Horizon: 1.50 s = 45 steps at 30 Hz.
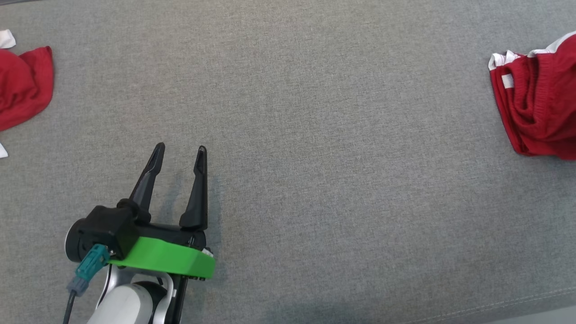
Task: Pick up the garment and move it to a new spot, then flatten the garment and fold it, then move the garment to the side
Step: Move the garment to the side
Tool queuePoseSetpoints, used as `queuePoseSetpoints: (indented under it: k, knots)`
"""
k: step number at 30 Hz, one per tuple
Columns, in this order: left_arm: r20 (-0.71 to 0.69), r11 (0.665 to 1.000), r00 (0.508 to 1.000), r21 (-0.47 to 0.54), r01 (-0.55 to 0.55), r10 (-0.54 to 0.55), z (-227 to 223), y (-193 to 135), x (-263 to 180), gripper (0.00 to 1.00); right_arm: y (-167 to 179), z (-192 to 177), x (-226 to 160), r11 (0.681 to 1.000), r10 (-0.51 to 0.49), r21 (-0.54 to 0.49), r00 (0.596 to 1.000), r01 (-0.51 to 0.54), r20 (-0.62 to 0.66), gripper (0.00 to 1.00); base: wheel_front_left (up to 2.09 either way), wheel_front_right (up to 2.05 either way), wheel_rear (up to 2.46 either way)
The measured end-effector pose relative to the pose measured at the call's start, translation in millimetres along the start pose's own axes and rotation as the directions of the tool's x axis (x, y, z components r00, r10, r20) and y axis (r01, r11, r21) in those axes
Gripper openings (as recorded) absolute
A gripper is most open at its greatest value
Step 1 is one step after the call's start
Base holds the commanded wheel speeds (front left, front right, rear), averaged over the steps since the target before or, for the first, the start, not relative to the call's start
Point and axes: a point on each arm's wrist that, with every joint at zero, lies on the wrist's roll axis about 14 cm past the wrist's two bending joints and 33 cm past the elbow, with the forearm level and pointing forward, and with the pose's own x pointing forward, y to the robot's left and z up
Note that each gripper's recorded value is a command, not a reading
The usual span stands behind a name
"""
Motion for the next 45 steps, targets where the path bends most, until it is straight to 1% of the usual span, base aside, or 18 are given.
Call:
queuePoseSetpoints:
  k: [1, 5, 7, 10, 12, 14, 20, 22, 25, 28, 34, 39, 45]
  knots:
    - [-0.004, 1.0, 1.0, 0.0, 0.003, -0.003, -0.5, -1.3, -0.1, 1.0, -3.3, -1.2, -0.6, 1.0, -0.008, -0.003, 1.0, 0.008, 0.0, 1.0, 0.0, 0.0, 0.0]
    - [-0.004, 1.0, 1.0, -0.002, 0.014, -0.014, 0.4, -5.6, 0.0, 1.0, -16.2, -1.3, -4.2, 0.998, -0.035, -0.044, 0.999, 0.035, 0.011, 1.0, 0.0, 0.0, 0.0]
    - [-0.003, 1.0, 1.0, -0.002, 0.02, -0.02, 1.1, -7.8, 0.1, 1.0, -17.6, -3.1, -6.5, 0.994, -0.033, -0.099, 0.999, 0.034, 0.005, 1.0, 0.0, 0.0, 0.0]
    - [-0.001, 1.0, 1.0, -0.001, 0.031, -0.031, 2.4, -11.7, -0.2, 1.0, -20.3, -5.4, -10.4, 0.996, -0.044, -0.081, 0.999, 0.044, 0.004, 1.0, 0.0, 0.0, 0.0]
    - [0.002, 0.999, 0.999, 0.0, 0.036, -0.036, 4.0, -14.0, -0.6, 1.0, -16.7, -7.2, -13.3, 0.996, -0.037, -0.079, 0.999, 0.038, 0.009, 1.0, 0.0, 0.0, 0.0]
    - [0.004, 0.999, 0.999, 0.001, 0.038, -0.038, 5.0, -15.5, -1.3, 1.0, -11.7, -5.7, -15.8, 0.995, -0.024, -0.099, 0.999, 0.026, 0.023, 1.0, 0.0, 0.0, 0.0]
    - [0.033, 0.999, 0.999, -0.008, 0.039, -0.039, 15.4, -19.7, -5.3, 1.0, 12.1, 28.2, -23.3, 0.996, 0.029, -0.089, 0.989, -0.016, 0.144, 1.0, 0.0, 0.0, 0.0]
    - [0.042, 0.999, 0.999, -0.019, 0.036, -0.035, 18.5, -21.0, -7.2, 1.0, 20.2, 43.6, -27.7, 0.996, 0.048, -0.084, 0.98, -0.033, 0.195, 1.0, 0.0, 0.0, 0.0]
    - [0.059, 0.999, 0.998, -0.029, 0.024, -0.022, 23.6, -20.6, -10.4, 1.0, 31.6, 62.0, -36.7, 0.993, 0.083, -0.103, 0.963, -0.058, 0.255, 1.0, 0.0, 0.0, 0.0]
    - [0.074, 1.0, 0.997, -0.029, 0.007, -0.005, 27.9, -17.9, -14.7, 1.0, 42.8, 80.4, -47.8, 0.992, 0.111, -0.094, 0.942, -0.086, 0.316, 1.0, 0.0, 0.0, 0.0]
    - [0.112, 0.998, 0.992, -0.046, -0.045, 0.05, 37.7, -8.2, -25.6, 1.0, 69.9, 102.6, -75.1, 0.986, 0.163, -0.03, 0.892, -0.166, 0.421, 1.0, 0.0, 0.0, 0.0]
    - [0.131, 0.994, 0.985, -0.041, -0.105, 0.11, 39.9, 5.8, -41.9, 1.0, 93.8, 104.9, -102.7, 0.969, 0.201, 0.031, 0.85, -0.247, 0.487, 1.0, 0.0, 0.0, 0.0]
    - [0.139, 0.986, 0.976, -0.038, -0.163, 0.166, 38.5, 18.5, -65.6, 1.0, 122.7, 89.9, -139.3, 0.938, 0.242, 0.085, 0.811, -0.335, 0.532, 1.0, 0.0, 0.0, 0.0]
